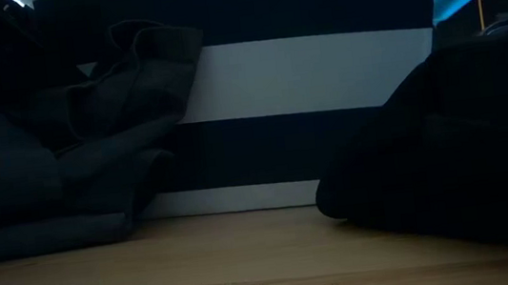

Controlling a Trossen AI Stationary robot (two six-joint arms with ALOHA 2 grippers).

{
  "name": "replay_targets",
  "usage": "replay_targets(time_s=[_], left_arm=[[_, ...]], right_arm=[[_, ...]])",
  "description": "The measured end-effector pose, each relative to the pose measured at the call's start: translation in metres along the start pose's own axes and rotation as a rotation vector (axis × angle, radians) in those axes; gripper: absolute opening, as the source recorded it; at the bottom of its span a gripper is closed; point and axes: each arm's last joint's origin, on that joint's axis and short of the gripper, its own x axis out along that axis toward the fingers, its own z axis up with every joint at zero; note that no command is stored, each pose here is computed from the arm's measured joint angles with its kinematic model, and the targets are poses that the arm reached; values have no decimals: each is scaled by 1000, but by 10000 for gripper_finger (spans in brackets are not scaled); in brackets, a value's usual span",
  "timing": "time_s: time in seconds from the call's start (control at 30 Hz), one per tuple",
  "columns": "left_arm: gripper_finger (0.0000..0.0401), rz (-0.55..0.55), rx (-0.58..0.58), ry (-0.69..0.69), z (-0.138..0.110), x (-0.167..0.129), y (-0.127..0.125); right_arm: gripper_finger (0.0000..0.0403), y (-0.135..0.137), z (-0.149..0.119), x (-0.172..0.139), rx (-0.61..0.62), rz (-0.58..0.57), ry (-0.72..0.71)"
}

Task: Sort clothes
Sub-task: Put the white underwear into the top blue laundry bin

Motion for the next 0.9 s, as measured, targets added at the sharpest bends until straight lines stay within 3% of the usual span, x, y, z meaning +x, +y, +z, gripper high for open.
replay_targets(time_s=[0.1, 0.17, 0.33, 0.47, 0.57, 0.77, 0.9], left_arm=[[224, 0, 0, 0, 0, 0, 0], [224, 0, 0, 0, 0, 0, 0], [224, 0, 0, 0, 0, 0, 0], [224, 0, 0, 0, 0, 0, 0], [224, 0, 1, -1, 0, 0, 0], [224, 0, 2, 0, 0, 0, 0], [224, 0, 4, -1, 0, 0, 0]], right_arm=[[28, 0, 0, 0, -2, -4, 2], [14, 0, 0, 0, -4, -4, 2], [39, 3, 1, -4, 2, -6, 0], [28, 11, 6, -16, 1, 1, -28], [12, 14, 11, -30, -17, -45, -47], [23, 23, 25, -69, -44, -104, -97], [21, 27, 36, -94, -57, -109, -206]])
